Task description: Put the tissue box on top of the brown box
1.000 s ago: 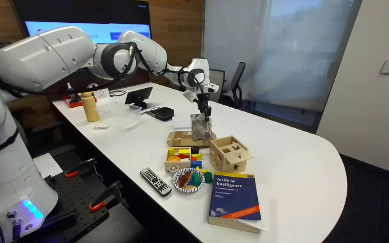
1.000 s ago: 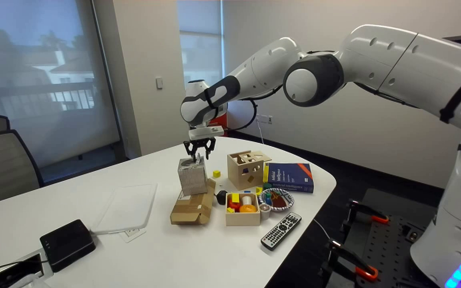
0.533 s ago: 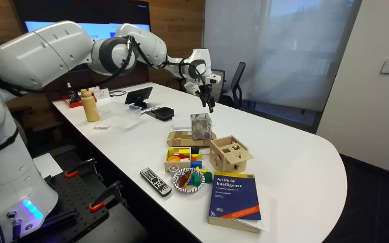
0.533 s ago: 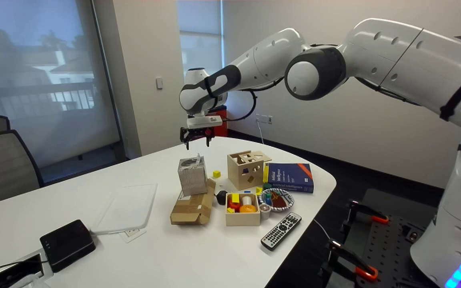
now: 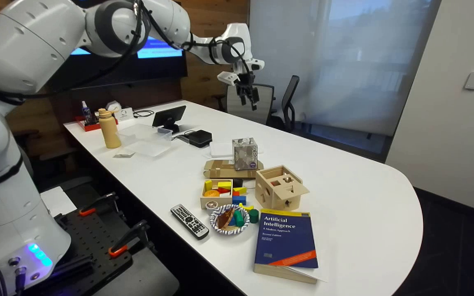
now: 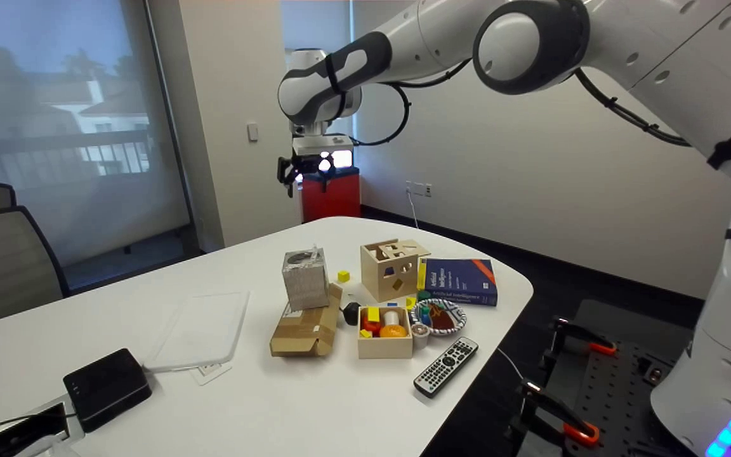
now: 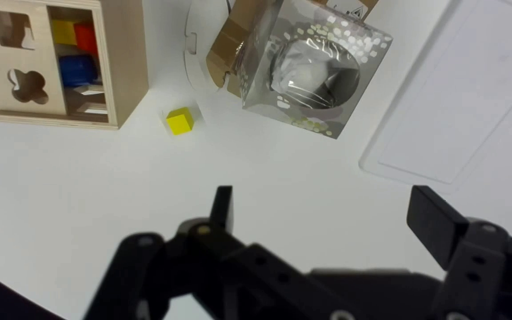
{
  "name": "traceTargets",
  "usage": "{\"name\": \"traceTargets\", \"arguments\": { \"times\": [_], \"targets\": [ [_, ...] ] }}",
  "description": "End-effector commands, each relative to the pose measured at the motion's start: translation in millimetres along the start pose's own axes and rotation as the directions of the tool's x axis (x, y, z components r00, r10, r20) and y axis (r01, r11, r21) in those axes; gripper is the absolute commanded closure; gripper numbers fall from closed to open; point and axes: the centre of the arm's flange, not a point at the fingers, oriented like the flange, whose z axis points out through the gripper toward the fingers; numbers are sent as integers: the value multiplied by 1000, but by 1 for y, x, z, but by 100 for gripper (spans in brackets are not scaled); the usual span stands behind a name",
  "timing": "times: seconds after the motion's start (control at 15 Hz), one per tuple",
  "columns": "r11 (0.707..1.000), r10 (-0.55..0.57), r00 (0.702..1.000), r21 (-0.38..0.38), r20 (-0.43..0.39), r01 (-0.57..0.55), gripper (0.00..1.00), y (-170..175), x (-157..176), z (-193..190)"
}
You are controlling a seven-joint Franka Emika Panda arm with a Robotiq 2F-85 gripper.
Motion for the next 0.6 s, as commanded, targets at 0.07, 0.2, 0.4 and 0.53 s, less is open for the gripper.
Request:
{"name": "traceTargets", "arguments": {
  "times": [0.07,0.2,0.4,0.53],
  "targets": [
    [998,-46,999,-33,24,47,0,7,-62,-69],
    [998,-55,998,-40,20,55,0,6,-71,-84],
    [996,-69,997,-45,30,70,0,7,-85,-96],
    [996,-72,997,-44,39,73,0,9,-93,-100]
  ]
}}
